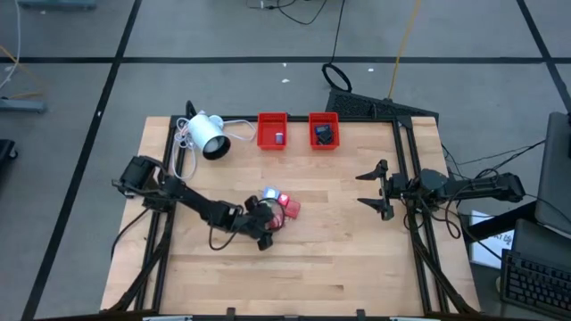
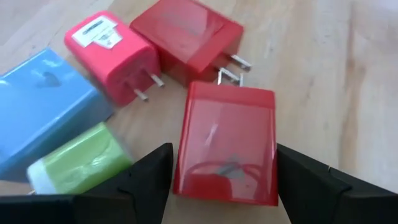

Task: Pick & Place Office items
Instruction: Put the bottom red charger adapter into the left red bin

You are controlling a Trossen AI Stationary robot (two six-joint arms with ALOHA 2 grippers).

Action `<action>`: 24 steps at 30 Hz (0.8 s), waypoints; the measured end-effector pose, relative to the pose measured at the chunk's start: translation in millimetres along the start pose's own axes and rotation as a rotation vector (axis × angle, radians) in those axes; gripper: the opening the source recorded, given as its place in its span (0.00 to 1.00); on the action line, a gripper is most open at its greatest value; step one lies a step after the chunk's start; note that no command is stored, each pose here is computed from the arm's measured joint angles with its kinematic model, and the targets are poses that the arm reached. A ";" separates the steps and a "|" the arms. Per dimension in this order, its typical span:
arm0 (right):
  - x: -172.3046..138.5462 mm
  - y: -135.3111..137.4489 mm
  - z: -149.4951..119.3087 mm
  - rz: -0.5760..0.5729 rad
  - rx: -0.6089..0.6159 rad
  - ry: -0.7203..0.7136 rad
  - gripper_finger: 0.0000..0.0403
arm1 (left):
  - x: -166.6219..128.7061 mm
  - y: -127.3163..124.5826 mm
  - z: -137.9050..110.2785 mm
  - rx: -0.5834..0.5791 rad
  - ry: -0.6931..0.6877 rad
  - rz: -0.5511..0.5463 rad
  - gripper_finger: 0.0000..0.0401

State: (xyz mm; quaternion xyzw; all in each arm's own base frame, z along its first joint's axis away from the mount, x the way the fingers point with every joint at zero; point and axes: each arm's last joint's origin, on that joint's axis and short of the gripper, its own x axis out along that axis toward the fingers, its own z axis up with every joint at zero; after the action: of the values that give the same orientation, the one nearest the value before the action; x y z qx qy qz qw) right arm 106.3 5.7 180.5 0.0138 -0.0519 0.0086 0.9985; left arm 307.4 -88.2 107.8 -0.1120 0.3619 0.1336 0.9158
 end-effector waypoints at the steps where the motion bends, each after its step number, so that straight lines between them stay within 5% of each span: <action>1: 0.0 0.0 0.0 0.000 0.000 0.000 0.79 | 0.5 1.3 -0.1 -0.003 0.009 0.001 0.64; 8: 0.0 0.0 0.0 0.000 0.000 0.000 0.79 | 1.2 3.0 0.1 0.026 0.028 -0.013 0.64; 13: 0.0 0.0 0.0 0.000 0.000 0.000 0.79 | 0.7 2.3 -0.2 0.053 0.031 -0.020 0.53; 24: 0.0 0.0 0.1 0.000 0.000 -0.001 0.79 | -1.5 0.1 1.7 0.073 0.013 -0.032 0.53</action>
State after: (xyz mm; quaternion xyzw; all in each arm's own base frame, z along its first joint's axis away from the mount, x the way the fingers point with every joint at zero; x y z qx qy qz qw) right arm 106.2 5.7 180.5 0.0139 -0.0523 0.0084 0.9985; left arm 307.4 -87.9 110.0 -0.0852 0.3708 0.1049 0.9188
